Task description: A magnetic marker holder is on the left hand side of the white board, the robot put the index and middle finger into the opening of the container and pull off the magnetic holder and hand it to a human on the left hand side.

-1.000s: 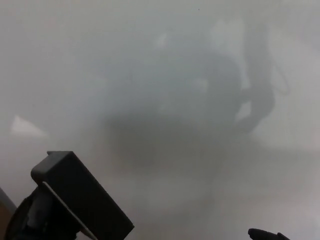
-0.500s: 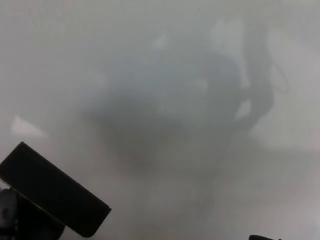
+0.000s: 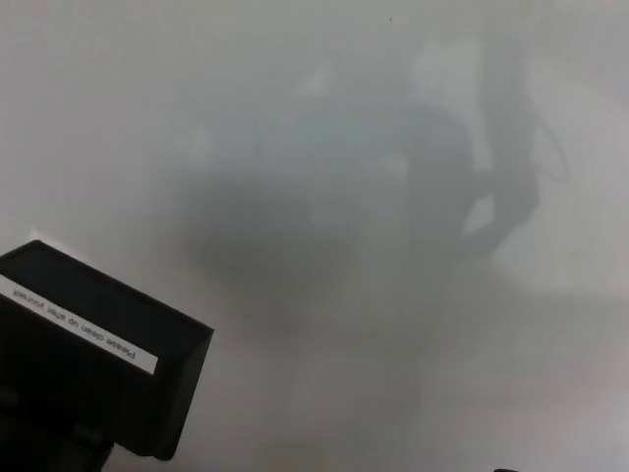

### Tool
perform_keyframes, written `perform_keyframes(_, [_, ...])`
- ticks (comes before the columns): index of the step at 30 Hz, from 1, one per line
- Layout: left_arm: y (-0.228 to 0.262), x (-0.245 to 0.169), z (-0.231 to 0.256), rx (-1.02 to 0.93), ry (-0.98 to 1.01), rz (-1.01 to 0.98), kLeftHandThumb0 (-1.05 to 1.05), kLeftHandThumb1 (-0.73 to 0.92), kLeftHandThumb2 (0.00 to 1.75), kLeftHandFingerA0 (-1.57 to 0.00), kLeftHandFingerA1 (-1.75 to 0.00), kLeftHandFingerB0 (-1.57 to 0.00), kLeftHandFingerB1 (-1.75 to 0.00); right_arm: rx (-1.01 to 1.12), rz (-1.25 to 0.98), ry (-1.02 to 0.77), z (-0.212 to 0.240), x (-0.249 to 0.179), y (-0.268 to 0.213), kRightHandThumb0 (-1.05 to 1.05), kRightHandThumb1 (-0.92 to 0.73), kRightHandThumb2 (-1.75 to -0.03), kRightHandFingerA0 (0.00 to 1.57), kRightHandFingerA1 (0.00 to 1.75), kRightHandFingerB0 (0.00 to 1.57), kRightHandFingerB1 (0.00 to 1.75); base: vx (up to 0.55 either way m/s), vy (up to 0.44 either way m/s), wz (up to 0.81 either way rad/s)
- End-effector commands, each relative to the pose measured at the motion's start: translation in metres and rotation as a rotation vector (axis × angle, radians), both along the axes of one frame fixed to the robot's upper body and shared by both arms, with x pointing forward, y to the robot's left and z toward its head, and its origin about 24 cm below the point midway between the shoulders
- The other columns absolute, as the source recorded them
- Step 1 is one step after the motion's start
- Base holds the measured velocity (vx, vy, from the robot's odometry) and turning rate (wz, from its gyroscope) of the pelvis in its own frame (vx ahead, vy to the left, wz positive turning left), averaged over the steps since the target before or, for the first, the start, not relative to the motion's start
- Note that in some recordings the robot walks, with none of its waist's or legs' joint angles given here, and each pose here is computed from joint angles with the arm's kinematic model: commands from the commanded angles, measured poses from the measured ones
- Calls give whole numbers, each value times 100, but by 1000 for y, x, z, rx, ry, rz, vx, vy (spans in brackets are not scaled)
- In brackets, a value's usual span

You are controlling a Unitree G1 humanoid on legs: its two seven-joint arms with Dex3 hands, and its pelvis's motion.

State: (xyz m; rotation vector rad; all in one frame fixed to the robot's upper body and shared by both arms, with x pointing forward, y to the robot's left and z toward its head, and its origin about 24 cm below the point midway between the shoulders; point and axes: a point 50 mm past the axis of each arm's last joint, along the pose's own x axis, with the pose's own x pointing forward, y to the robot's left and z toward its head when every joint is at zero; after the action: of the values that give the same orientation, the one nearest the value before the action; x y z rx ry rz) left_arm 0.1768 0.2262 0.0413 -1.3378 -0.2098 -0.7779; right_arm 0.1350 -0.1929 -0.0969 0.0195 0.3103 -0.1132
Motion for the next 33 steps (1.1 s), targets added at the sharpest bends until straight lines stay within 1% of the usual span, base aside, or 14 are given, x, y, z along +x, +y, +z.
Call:
perform_keyframes(1, [-2,-5,9,-97,-197,-81,-91,47,85,-37,-45,-27,-44,-15,-18,24,-1,-3,-9,-34,-67,-60,83,49,74,48,0,0,0])
perform_keyframes(7, [-7,-6,7,-83,-205,-79,-97,50,91,-41,-45,-24,-44,-27,-16,22,-1,0,-12,-37,-67,-60,82,49,73,48,0,0,0])
perform_keyframes(8, [-7,-5,7,-86,-209,-81,-93,59,59,-44,-36,-31,-38,-27,-16,23,-1,0,-12,-37,-67,-60,81,48,74,47,0,0,0])
perform_keyframes(14, [-8,-5,8,-97,-201,-79,-91,59,59,-46,-37,-35,-37,-46,-9,17,0,2,-13,-39,-67,-60,79,49,74,47,0,0,0])
perform_keyframes(15, [-7,-4,8,-92,-215,-76,-91,48,88,-42,-45,-31,-46,-37,-15,15,0,3,-13,-39,-66,-60,83,49,75,48,0,0,0])
perform_keyframes(19, [-5,-3,10,-90,-239,-66,-92,48,89,-39,-44,-30,-47,-33,-9,14,0,3,-13,-41,-66,-60,81,49,75,48,0,0,0])
perform_keyframes(21, [-3,0,10,-92,-249,-64,-93,49,91,-42,-46,-28,-46,-29,-17,8,1,6,-12,-39,-65,-60,81,49,75,48,0,0,0])
perform_keyframes(22, [-3,0,11,-93,-261,-61,-95,52,92,-39,-46,-26,-46,-32,-16,9,1,6,-12,-40,-66,-60,81,49,75,48,0,0,0])
perform_keyframes(23, [-2,1,11,-86,-276,-53,-96,63,60,-44,-37,-31,-39,-34,-18,13,1,6,-12,-38,-65,-60,82,49,76,48,0,0,0])
perform_keyframes(25, [-1,2,12,-77,-283,-49,-95,62,60,-42,-38,-28,-39,-31,-20,15,1,6,-12,-38,-66,-60,82,50,75,48,0,0,0])
perform_keyframes(28, [0,-1,10,-70,-262,-38,-96,62,60,-45,-36,-31,-39,-17,-20,16,0,4,-12,-35,-65,-59,81,51,74,49,0,0,0])
perform_keyframes(31, [0,-2,9,-80,-250,-48,-95,61,59,-44,-37,-31,-38,-18,-21,17,0,3,-12,-35,-65,-59,81,51,75,49,0,0,0])
perform_keyframes(32, [1,-2,9,-77,-246,-61,-96,49,90,-41,-45,-29,-46,-14,-20,17,0,3,-11,-34,-65,-60,81,50,75,49,0,0,0])
perform_keyframes(33, [1,-2,9,-77,-246,-61,-96,49,90,-41,-45,-29,-46,-14,-20,17,0,3,-11,-34,-65,-60,81,50,75,49,0,0,0])
